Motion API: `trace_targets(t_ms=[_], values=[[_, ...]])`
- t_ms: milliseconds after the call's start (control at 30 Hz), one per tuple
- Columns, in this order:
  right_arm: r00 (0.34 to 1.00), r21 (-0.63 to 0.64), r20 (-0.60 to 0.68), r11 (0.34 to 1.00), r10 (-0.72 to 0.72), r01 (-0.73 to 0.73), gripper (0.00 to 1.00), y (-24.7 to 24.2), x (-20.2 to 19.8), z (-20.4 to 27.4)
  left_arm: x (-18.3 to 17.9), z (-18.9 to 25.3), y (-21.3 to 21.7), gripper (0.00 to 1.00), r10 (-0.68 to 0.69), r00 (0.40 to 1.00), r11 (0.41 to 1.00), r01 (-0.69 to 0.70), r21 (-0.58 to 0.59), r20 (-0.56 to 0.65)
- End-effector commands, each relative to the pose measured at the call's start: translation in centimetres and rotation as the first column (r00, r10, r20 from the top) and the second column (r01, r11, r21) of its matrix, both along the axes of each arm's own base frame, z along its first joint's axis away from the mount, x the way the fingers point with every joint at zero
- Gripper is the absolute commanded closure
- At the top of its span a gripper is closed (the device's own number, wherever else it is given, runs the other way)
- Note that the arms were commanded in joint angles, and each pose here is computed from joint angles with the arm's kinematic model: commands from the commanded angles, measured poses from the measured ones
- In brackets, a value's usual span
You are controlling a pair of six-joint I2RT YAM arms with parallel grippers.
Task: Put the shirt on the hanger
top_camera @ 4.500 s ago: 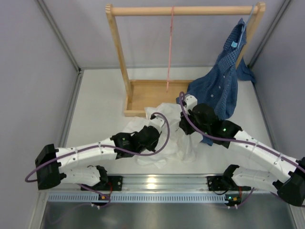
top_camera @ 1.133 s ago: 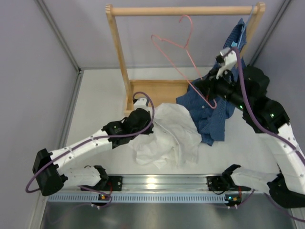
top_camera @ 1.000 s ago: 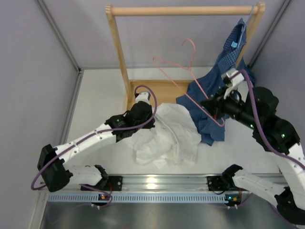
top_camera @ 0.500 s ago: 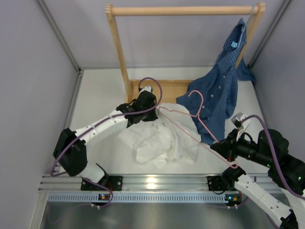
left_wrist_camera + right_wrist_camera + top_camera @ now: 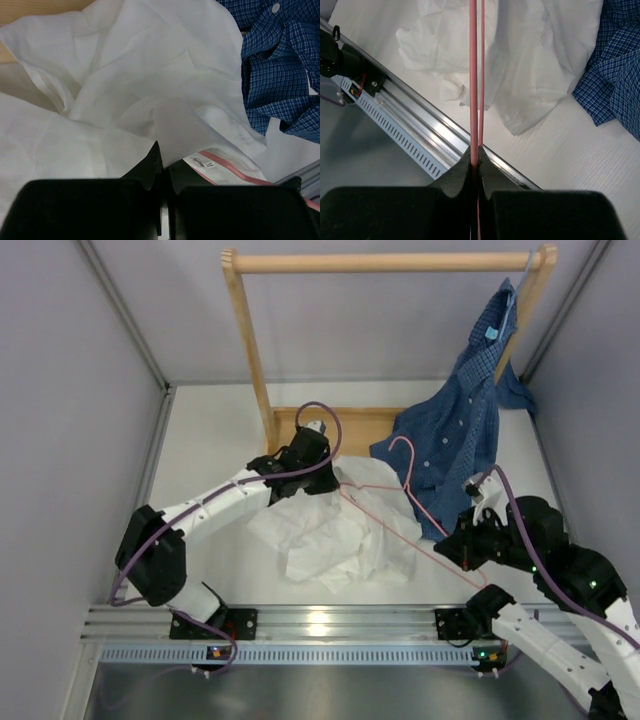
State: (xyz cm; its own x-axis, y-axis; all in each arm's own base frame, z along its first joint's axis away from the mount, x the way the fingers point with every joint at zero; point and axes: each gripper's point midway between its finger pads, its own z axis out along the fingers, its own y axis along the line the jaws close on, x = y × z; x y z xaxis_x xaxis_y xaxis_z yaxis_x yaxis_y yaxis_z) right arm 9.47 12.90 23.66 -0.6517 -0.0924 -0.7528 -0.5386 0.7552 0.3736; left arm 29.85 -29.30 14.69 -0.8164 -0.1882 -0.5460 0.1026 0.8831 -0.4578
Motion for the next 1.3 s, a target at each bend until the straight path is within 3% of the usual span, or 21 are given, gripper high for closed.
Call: trace_targets(t_ms=[0, 133, 300, 533, 733, 833, 867, 900, 1000, 1067, 1200, 1267], values=[[0.997, 0.034, 0.065, 0.999, -0.031, 0.028, 1.00, 1.2, 2.8, 2.1, -1.5, 3.4, -1.8, 1.00, -0.065, 0.997, 0.986, 0.069, -0.155, 0.034], [0.990, 0.082, 0.111, 0.992, 0.083, -0.093, 1.00, 3.9, 3.7, 3.3, -4.2, 6.4, -4.3, 1.00, -0.253, 0.965, 0.940, 0.263, -0.218, 0.073], [0.957, 0.155, 0.216, 0.961, 0.193, -0.229, 1.00, 6.4, 4.0, 3.6, -9.6, 11.6, -6.1, 1.00, -0.503, 0.847, 0.826, 0.530, -0.192, 0.173], [0.870, 0.275, 0.433, 0.885, 0.235, -0.375, 1.00, 7.8, 2.8, 6.4, -15.2, 19.5, -5.5, 1.00, -0.605, 0.721, 0.730, 0.672, -0.126, 0.337], [0.816, 0.407, 0.573, 0.839, 0.074, -0.362, 1.00, 7.1, 2.9, 10.7, -20.2, 25.5, -5.7, 1.00, -0.672, 0.590, 0.639, 0.767, -0.052, 0.447], [0.813, 0.424, 0.579, 0.828, 0.062, -0.366, 1.00, 7.2, 2.9, 10.6, -17.9, 24.7, -5.0, 1.00, -0.597, 0.673, 0.743, 0.669, -0.016, 0.436], [0.812, 0.429, 0.579, 0.818, 0.077, -0.383, 1.00, 7.3, 2.5, 10.4, -15.8, 23.3, -4.2, 1.00, -0.533, 0.731, 0.818, 0.574, 0.038, 0.426], [0.817, 0.430, 0.570, 0.815, 0.088, -0.388, 1.00, 7.5, 2.5, 9.7, -14.8, 22.7, -3.6, 1.00, -0.488, 0.763, 0.856, 0.513, 0.061, 0.423], [0.782, 0.434, 0.613, 0.779, 0.113, -0.453, 1.00, 7.6, 1.3, 9.8, -11.6, 20.8, -1.4, 1.00, -0.349, 0.838, 0.937, 0.316, 0.150, 0.420], [0.777, 0.435, 0.617, 0.771, 0.122, -0.466, 1.00, 7.7, 1.1, 9.7, -11.3, 20.2, -1.5, 1.00, -0.354, 0.839, 0.935, 0.308, 0.176, 0.413], [0.804, 0.459, 0.585, 0.775, 0.104, -0.435, 1.00, 8.3, 2.4, 8.3, -15.1, 20.2, -5.6, 1.00, -0.580, 0.727, 0.804, 0.583, 0.118, 0.368], [0.814, 0.472, 0.574, 0.776, 0.091, -0.419, 1.00, 8.6, 3.1, 8.0, -16.0, 20.7, -6.8, 1.00, -0.632, 0.677, 0.756, 0.644, 0.112, 0.377]])
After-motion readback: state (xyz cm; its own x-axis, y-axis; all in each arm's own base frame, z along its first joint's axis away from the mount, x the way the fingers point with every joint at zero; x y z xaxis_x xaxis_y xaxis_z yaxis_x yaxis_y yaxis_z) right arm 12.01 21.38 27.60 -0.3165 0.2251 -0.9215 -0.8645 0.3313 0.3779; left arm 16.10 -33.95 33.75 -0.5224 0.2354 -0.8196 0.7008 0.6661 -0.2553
